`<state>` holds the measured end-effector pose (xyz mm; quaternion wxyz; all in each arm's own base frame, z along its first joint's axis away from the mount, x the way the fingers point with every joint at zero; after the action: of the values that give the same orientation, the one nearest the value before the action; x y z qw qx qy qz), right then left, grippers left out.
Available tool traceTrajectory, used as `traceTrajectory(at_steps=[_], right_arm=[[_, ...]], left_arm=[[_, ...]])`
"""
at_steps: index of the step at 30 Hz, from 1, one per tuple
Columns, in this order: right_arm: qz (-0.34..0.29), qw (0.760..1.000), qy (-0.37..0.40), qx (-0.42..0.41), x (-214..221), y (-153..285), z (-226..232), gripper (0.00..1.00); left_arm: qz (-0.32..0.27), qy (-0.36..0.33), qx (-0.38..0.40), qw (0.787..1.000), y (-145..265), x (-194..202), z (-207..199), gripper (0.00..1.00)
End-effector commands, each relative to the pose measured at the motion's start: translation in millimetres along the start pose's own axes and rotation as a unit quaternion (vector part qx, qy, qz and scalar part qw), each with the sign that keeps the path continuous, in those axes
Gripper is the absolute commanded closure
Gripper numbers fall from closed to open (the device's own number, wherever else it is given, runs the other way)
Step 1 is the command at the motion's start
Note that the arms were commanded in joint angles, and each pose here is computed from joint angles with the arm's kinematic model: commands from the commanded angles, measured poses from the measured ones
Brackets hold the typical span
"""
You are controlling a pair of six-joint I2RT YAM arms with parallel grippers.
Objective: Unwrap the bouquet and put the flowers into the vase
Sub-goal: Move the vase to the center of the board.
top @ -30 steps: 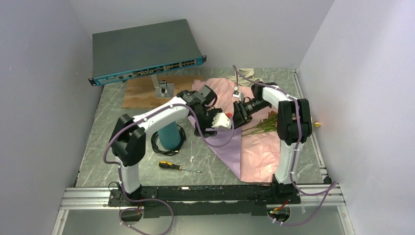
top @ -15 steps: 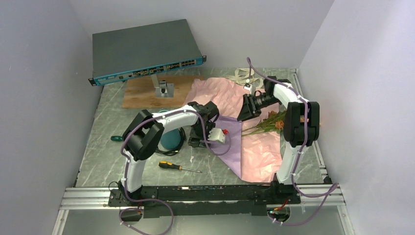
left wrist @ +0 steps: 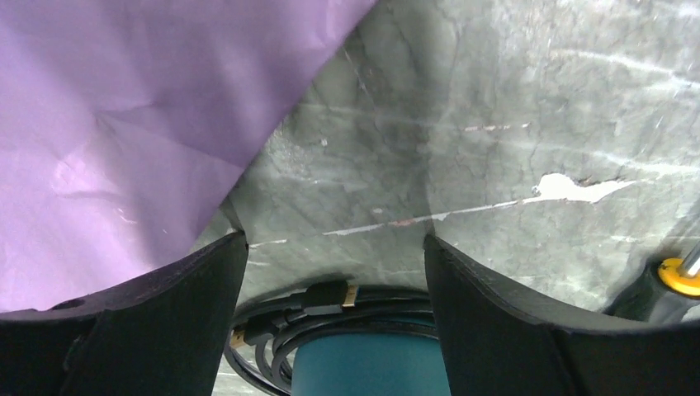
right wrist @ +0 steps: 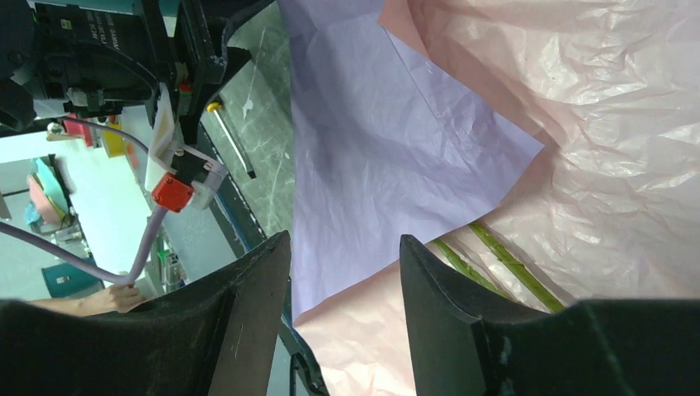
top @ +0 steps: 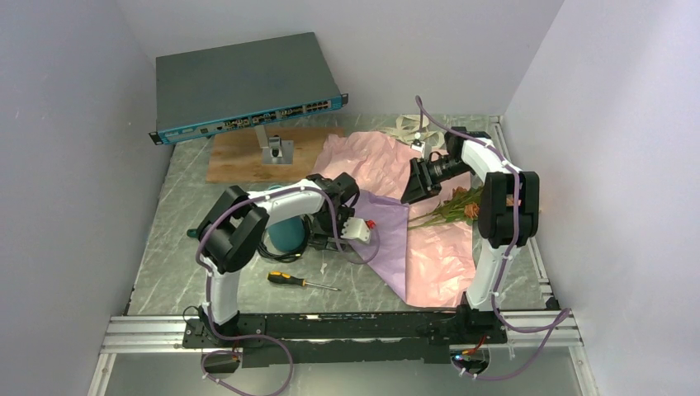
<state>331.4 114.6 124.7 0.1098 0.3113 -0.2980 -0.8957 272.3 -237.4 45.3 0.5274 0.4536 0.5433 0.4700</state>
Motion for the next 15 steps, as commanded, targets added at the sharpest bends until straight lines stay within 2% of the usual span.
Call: traceTrajectory(at_steps=[1,15], right_arm=[[-0.01,1.0,0.021,0.005,-9.3,8.7,1.3,0.46],[-0.001,1.0,0.017,0.01,-3.1,6.6,-2.0,0.45]], left_arm=[[0.081,0.012,0.029,0.996,-13.8,51.8,-11.8,0.15],[0.107,0.009,0.045,0.993,-11.2,103.1,-16.1,0.15]])
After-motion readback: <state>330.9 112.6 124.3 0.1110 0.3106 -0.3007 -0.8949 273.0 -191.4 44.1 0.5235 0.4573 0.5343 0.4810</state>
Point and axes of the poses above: each gripper's point midway between its finger pads, its own y axis back along the fingers, its own z axis along the line the jaws close on, x = y × z, the point moved 3 cm from there along y, back along the fingers, and after that the axes turned 15 degrees about y, right-handed, at the moved point
